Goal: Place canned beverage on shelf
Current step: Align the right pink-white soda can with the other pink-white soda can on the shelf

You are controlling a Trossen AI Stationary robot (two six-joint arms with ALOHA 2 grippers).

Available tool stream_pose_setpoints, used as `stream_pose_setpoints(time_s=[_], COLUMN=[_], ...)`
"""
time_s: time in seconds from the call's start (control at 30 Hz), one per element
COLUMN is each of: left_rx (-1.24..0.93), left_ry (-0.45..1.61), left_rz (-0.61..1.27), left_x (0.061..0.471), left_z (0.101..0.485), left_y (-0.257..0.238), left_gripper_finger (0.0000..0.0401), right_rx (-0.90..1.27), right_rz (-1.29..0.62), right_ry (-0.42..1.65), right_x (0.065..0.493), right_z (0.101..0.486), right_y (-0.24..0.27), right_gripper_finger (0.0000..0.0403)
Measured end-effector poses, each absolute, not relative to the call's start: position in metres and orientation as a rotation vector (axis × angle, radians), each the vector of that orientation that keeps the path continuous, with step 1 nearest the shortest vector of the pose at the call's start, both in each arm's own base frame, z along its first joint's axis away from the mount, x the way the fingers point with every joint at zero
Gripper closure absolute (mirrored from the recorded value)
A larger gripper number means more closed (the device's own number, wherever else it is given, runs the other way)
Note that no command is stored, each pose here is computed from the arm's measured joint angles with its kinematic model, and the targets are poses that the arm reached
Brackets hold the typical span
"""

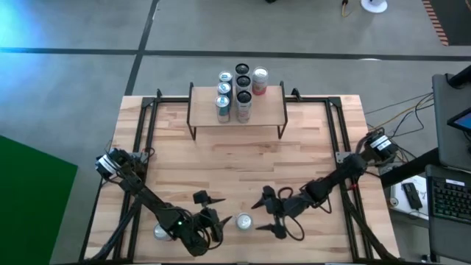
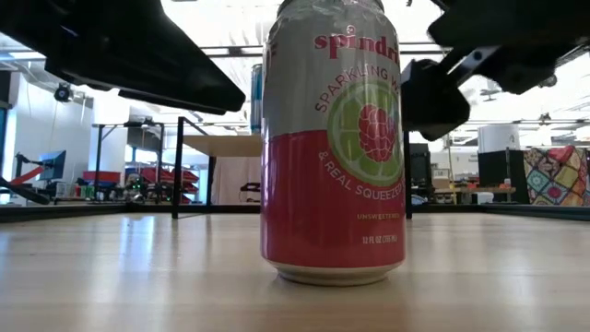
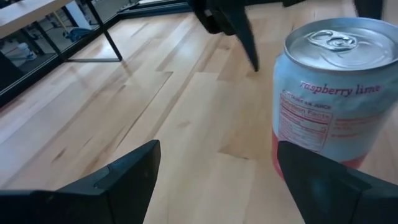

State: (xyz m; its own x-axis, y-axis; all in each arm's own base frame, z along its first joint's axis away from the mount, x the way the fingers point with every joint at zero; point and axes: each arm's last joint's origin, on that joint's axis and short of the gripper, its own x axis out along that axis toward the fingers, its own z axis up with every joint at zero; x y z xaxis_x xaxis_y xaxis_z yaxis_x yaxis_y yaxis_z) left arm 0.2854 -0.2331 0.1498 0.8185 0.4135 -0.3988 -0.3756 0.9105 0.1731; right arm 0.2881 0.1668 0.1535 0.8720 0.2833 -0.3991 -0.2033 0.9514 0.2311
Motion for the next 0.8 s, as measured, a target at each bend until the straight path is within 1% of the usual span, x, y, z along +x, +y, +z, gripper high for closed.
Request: stream_pose_setpoints(time_s=[0.1,0.27,0.43,0.67,0.8], left_rx=[0.087,0.092,0.095,0.105,0.101], left_ry=[0.444,0.448,0.449,0.438,0.438], left_rz=[0.421,0.422,0.423,0.446,0.449], left_x=[0.285,0.285,0.285,0.284,0.284], left_z=[0.150,0.150,0.150,0.150,0.149], left_y=[-0.233,-0.233,-0.233,-0.231,-0.231], left_gripper_finger=[0.0093,0.0093,0.0093,0.0093,0.0093], right_rx=[0.177,0.177,0.173,0.210,0.196], right_rz=[0.280,0.377,0.366,0.407,0.411], right_ry=[0.417,0.350,0.338,0.328,0.342], right_x=[0.290,0.293,0.295,0.306,0.311], right_z=[0.156,0.163,0.164,0.152,0.145], right_y=[0.165,0.167,0.163,0.163,0.164], right_gripper_finger=[0.0021,0.0019,0.0019,0.0019,0.0019])
